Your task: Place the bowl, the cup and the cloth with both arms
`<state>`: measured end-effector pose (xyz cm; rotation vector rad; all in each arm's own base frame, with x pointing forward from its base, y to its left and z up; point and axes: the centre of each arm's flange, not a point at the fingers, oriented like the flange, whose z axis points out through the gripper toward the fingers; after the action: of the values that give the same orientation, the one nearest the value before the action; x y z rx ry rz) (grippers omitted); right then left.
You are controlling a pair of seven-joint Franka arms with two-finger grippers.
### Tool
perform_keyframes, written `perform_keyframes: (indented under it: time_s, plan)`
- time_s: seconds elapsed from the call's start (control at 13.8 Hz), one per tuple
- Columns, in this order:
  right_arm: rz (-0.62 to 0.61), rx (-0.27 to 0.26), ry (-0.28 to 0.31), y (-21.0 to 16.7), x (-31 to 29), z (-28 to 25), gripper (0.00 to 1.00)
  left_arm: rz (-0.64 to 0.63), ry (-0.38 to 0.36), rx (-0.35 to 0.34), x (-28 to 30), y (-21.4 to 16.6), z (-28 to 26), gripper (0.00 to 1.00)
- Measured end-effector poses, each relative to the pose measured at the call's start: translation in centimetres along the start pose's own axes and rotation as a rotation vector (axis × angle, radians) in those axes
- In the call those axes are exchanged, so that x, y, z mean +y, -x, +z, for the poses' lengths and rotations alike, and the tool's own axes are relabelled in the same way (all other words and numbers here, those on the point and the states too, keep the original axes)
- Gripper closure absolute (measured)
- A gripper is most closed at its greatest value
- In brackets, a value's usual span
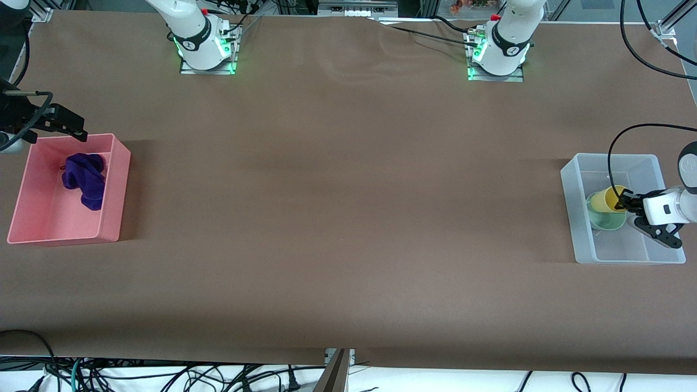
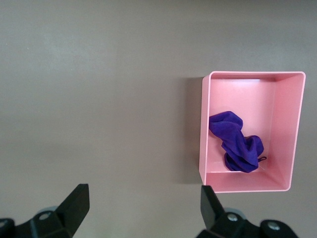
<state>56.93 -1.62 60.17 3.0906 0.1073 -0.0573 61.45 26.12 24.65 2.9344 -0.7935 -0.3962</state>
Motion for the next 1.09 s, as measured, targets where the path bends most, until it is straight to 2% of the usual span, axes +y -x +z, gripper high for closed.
perform_keyframes:
  time_s: [0.14, 0.36, 0.72, 0.94, 1.09]
  plan:
    - [0.001, 0.000, 0.000, -0.1, 0.0, 0.0, 0.00, 0.000, 0.000, 0.001, -0.1, 0.1, 0.0, 0.82]
    - [0.006, -0.005, 0.000, -0.4, 0.0, 0.4, 0.00, 0.015, -0.011, 0.012, -0.1, -0.1, -0.7, 0.52]
    - [0.009, 0.008, -0.012, -1.4, -0.1, 0.1, 0.00, 0.054, -0.067, 0.032, 2.7, -1.0, -7.7, 0.01]
    - [0.009, 0.009, -0.013, -1.5, -0.1, 0.1, 0.00, 0.097, -0.121, 0.047, 7.8, -2.6, -14.6, 0.00]
    - [0.009, 0.010, -0.013, -1.5, -0.1, 0.0, 0.00, 0.063, -0.138, 0.035, 13.0, -3.9, -18.7, 0.00]
